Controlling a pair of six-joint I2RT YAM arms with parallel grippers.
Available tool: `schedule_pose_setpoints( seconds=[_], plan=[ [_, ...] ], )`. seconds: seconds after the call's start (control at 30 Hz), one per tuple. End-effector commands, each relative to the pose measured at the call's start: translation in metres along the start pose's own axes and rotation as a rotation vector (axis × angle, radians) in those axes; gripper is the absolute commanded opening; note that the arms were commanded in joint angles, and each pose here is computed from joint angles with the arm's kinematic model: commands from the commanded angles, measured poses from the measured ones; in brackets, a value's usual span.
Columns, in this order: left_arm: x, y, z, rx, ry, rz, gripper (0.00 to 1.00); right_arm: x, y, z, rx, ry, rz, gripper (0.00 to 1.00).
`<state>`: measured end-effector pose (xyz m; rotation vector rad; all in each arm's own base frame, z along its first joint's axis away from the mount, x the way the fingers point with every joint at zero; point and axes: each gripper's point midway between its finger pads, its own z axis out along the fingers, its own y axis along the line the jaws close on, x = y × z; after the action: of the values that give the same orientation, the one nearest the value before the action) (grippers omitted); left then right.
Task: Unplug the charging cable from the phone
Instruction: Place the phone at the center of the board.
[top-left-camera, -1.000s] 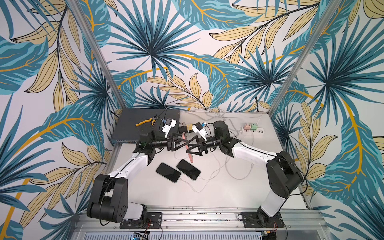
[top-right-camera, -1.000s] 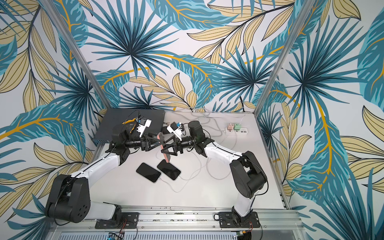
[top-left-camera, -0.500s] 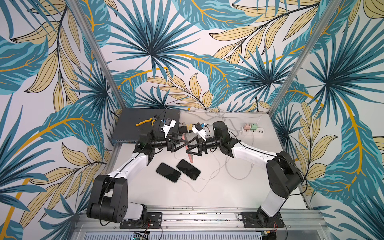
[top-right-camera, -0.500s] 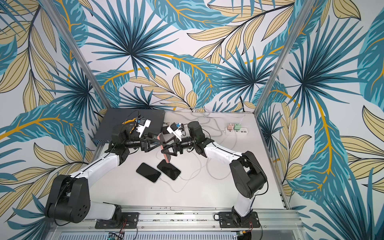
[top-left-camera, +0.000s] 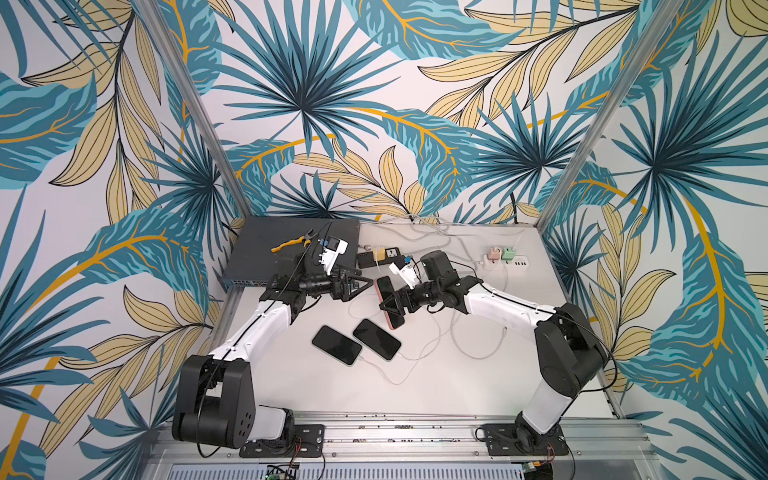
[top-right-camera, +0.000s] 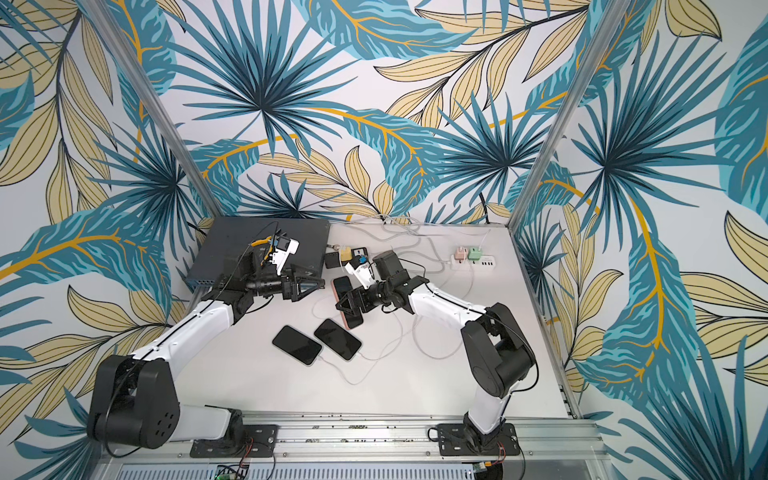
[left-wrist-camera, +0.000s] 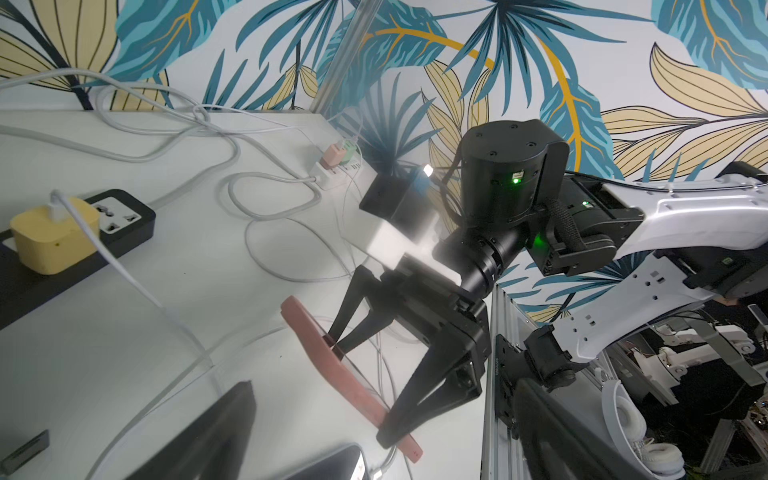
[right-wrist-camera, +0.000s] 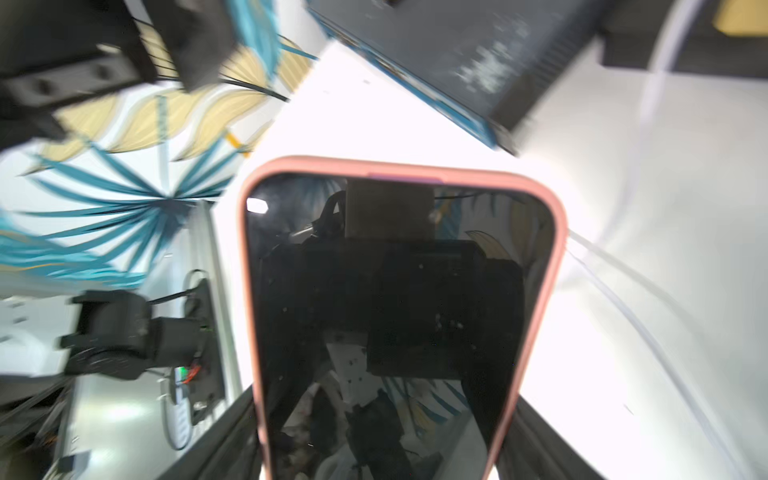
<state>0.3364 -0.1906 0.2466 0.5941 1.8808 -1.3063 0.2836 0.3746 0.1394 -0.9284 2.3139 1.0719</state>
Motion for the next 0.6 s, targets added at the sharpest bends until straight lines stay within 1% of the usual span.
schedule_pose_setpoints(
  seconds=[0.0, 0.13, 0.2, 0.37, 0.57],
  plan=[
    [-0.009, -0.003, -0.006, -0.035, -0.010, 0.053, 1.00, 0.004, -0.026, -0.018, 0.199, 0.027, 0.050, 0.56],
    [-0.008, -0.001, -0.006, -0.043, -0.008, 0.054, 1.00, 0.018, -0.051, -0.030, 0.306, 0.050, 0.120, 0.60],
    [-0.007, 0.000, -0.006, -0.046, -0.008, 0.052, 1.00, 0.023, -0.064, -0.040, 0.350, 0.048, 0.152, 0.60],
    [-0.007, 0.000, -0.006, -0.051, -0.007, 0.057, 1.00, 0.045, -0.113, -0.082, 0.531, 0.024, 0.270, 0.61],
    [-0.006, 0.002, -0.006, -0.056, -0.004, 0.055, 1.00, 0.084, -0.155, -0.126, 0.732, 0.073, 0.359, 0.63]
  ],
)
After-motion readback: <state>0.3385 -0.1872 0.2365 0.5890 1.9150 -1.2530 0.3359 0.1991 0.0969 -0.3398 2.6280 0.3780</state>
